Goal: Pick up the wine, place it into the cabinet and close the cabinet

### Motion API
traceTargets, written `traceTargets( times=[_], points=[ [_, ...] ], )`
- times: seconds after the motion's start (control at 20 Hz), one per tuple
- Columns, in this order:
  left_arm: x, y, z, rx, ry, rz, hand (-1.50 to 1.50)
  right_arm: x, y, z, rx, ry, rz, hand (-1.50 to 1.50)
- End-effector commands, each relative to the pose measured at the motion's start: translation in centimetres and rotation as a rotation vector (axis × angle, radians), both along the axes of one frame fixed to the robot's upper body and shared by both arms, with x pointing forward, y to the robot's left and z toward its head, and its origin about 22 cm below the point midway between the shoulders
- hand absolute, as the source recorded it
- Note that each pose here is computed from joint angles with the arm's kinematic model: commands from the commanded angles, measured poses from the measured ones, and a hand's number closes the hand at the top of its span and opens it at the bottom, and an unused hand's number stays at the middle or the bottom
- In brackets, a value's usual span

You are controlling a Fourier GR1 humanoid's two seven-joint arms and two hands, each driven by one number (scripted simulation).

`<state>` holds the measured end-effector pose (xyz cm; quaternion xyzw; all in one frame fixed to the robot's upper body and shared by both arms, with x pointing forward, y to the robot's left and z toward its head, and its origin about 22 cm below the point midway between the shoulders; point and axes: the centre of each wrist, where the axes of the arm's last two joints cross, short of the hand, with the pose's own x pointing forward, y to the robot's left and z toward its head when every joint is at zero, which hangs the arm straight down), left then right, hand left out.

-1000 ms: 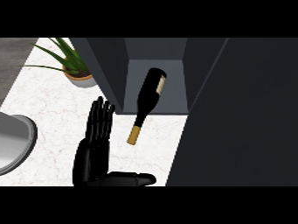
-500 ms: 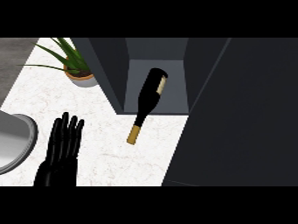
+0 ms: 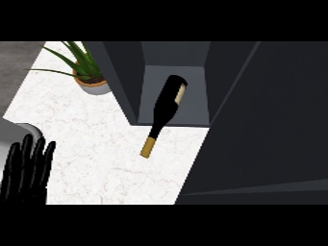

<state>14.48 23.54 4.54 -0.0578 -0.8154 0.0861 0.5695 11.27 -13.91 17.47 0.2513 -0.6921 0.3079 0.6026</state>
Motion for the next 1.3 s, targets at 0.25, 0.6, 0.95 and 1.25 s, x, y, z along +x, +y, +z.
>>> traceTargets(
  times=[0.25,0.6,0.95,1.25],
  points=[
    [-0.9,4.9,1.1,-0.015,-0.022,-0.011,-1.50,-1.4,5.7,1.7,0.112,-0.001,0.160,1.50],
    [-1.1,7.8,1.8,-0.012,-0.009,-0.033,-1.50,2.1,9.4,2.6,0.102,-0.066,0.080,1.50],
    [-0.6,10.5,2.9,-0.016,-0.048,-0.051,-1.50,8.2,13.1,6.0,0.073,-0.016,0.027,1.50],
    [-0.2,11.8,4.3,-0.004,-0.070,-0.075,-1.50,12.7,17.2,9.7,0.050,-0.059,0.002,1.50]
  ],
)
